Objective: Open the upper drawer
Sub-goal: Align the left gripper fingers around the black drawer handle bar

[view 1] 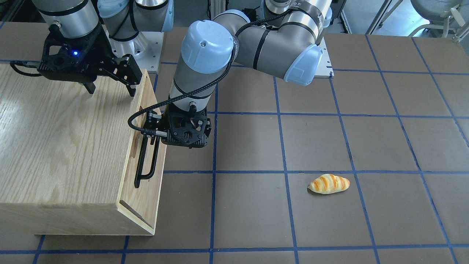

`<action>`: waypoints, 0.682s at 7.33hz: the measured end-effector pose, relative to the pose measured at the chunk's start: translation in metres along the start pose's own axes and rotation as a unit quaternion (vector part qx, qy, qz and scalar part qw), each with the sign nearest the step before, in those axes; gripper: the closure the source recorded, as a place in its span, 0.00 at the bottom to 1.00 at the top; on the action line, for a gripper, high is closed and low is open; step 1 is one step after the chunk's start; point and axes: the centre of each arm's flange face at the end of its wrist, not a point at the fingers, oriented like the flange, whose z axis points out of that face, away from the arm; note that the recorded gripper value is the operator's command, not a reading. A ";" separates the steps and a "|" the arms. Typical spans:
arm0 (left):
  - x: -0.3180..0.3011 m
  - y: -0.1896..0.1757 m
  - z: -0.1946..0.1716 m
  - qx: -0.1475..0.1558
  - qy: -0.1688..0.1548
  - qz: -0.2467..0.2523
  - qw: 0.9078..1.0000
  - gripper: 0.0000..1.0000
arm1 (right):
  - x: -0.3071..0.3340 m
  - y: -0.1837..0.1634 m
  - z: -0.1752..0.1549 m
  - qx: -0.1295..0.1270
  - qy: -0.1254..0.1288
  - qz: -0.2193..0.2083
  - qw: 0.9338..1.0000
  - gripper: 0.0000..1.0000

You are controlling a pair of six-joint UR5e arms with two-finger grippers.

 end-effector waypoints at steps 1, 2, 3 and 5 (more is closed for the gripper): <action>0.000 -0.001 0.002 -0.001 -0.001 -0.001 1.000 0.00 | 0.000 0.000 0.000 0.000 0.000 0.000 1.000 0.00; -0.001 -0.001 0.003 -0.001 -0.001 -0.002 1.000 0.00 | 0.000 0.000 0.000 0.000 0.000 0.000 1.000 0.00; -0.001 -0.001 0.003 0.000 -0.002 -0.001 1.000 0.00 | 0.000 0.000 0.000 0.000 0.000 0.000 1.000 0.00; -0.001 -0.001 0.002 0.002 -0.005 0.004 1.000 0.00 | 0.000 0.000 0.000 0.000 0.000 0.000 1.000 0.00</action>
